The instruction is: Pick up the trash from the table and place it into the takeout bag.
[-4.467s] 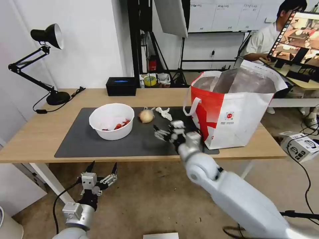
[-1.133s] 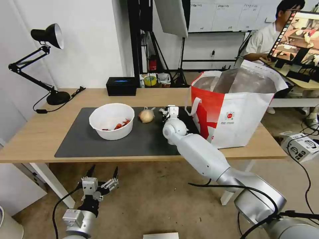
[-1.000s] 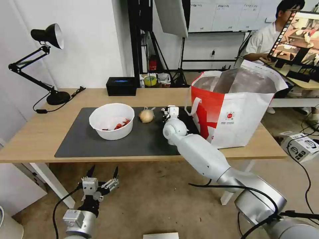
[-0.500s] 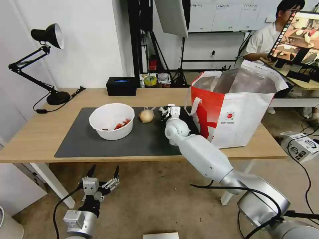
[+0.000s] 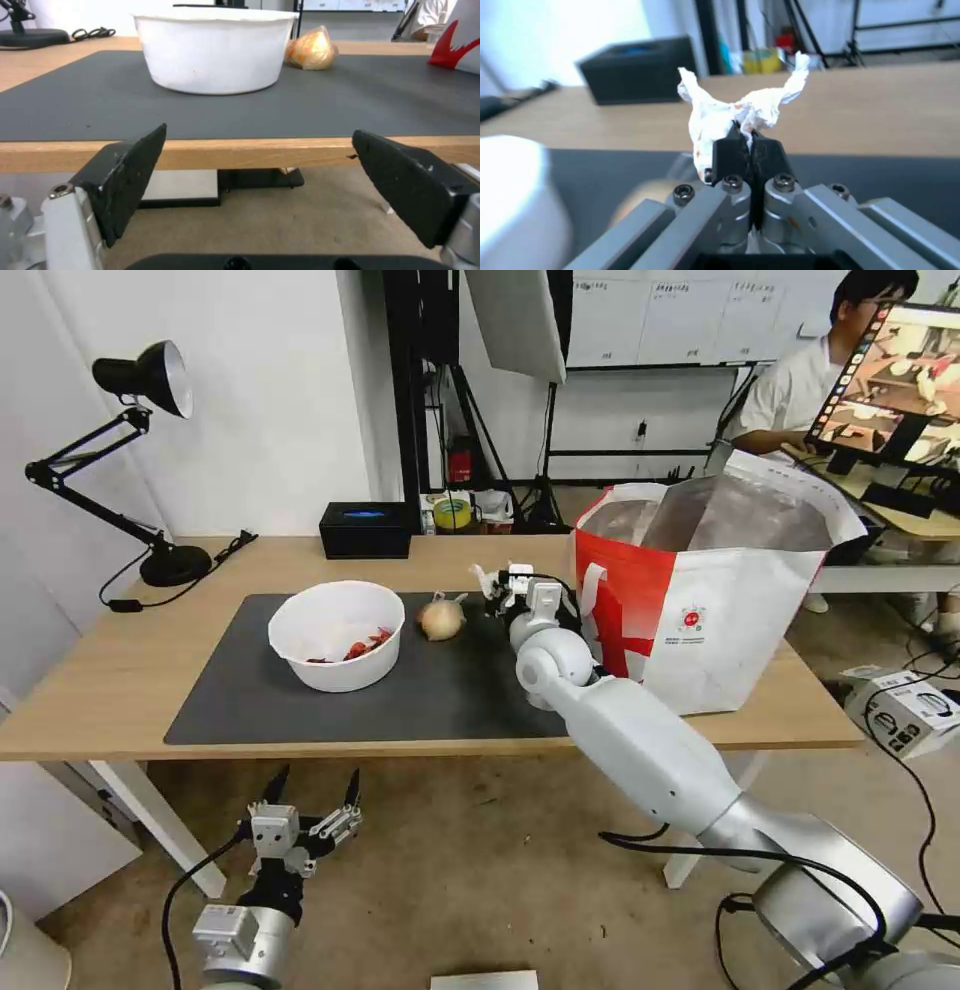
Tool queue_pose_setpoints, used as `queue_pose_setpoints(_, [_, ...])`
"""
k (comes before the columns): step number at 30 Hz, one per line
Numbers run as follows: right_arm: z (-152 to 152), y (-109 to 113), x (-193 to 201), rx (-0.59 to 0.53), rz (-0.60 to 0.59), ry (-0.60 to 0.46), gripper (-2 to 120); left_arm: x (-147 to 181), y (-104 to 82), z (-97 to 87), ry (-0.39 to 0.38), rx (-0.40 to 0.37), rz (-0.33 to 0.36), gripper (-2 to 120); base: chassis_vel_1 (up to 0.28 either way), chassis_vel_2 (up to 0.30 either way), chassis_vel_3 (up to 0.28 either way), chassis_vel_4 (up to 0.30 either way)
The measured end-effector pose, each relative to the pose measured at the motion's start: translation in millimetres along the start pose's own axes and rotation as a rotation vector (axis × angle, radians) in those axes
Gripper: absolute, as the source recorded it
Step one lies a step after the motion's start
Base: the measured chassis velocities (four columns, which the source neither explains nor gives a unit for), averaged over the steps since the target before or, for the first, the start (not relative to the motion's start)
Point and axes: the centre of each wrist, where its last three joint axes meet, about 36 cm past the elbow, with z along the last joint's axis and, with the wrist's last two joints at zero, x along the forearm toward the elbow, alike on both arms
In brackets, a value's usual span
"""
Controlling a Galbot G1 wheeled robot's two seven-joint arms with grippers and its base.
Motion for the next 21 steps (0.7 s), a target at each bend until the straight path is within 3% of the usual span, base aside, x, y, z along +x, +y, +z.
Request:
queue_pose_setpoints(9, [-14.8,13.5,38.7,0.045,-0.093,-0.094,0,4.9,-0.2,-2.1,0.000,-0.004,-0.006,100,0.000,0.000,0.000,0.000])
queue_pose_setpoints(21, [-72.7,-10.0,93.5,0.114,-0.134,-0.332,0,10.0,-5.5,-0.2,0.001,-0.010,-0.017,100,0.000,0.000,0.000,0.000])
